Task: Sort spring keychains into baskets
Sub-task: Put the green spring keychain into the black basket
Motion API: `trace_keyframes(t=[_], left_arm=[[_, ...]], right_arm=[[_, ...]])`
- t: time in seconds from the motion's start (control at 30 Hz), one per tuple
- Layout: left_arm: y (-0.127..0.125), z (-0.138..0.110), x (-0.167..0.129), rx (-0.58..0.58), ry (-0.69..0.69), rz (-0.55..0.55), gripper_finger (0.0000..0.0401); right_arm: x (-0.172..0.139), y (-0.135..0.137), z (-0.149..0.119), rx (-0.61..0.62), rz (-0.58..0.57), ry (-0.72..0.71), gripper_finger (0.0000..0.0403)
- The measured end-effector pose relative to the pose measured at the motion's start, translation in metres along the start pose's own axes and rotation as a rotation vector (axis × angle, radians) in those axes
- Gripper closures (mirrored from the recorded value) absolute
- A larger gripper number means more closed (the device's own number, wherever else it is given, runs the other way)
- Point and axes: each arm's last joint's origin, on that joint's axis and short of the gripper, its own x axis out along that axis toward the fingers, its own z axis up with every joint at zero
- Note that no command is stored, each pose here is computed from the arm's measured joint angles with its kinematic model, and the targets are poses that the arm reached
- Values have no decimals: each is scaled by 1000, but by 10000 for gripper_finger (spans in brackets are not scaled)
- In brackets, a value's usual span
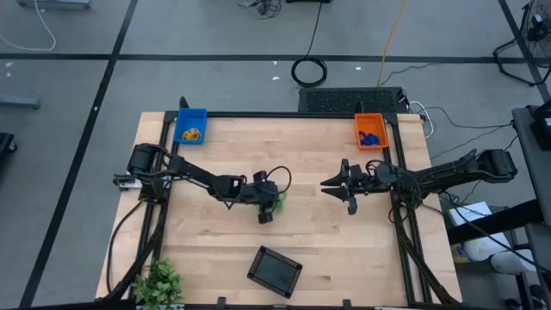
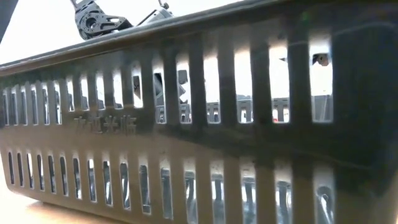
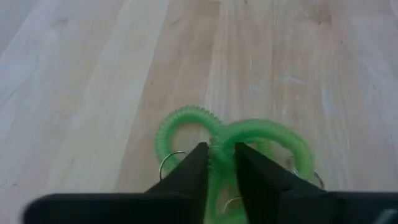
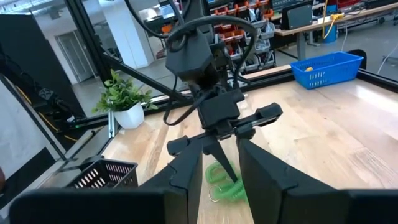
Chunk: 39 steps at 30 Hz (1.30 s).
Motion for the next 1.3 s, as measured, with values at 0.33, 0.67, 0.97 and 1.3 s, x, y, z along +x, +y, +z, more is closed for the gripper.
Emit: trace_keyframes(t=[0.33,0.67,0.97,1.3], left_arm=[[0,16,-1,93,-46,29,379],[-13,30,-5,181,-54,88,385],[-27,37,-24,295,-66,75,385],[-65,56,-93,412,-193,-30,381]], right_arm=[[0,0,0,-2,-1,2,312],[0,0,-1,0,-5,15,312],[0,0,-1,0,-5,15,312],[0,-1,-4,1,-11,38,312]])
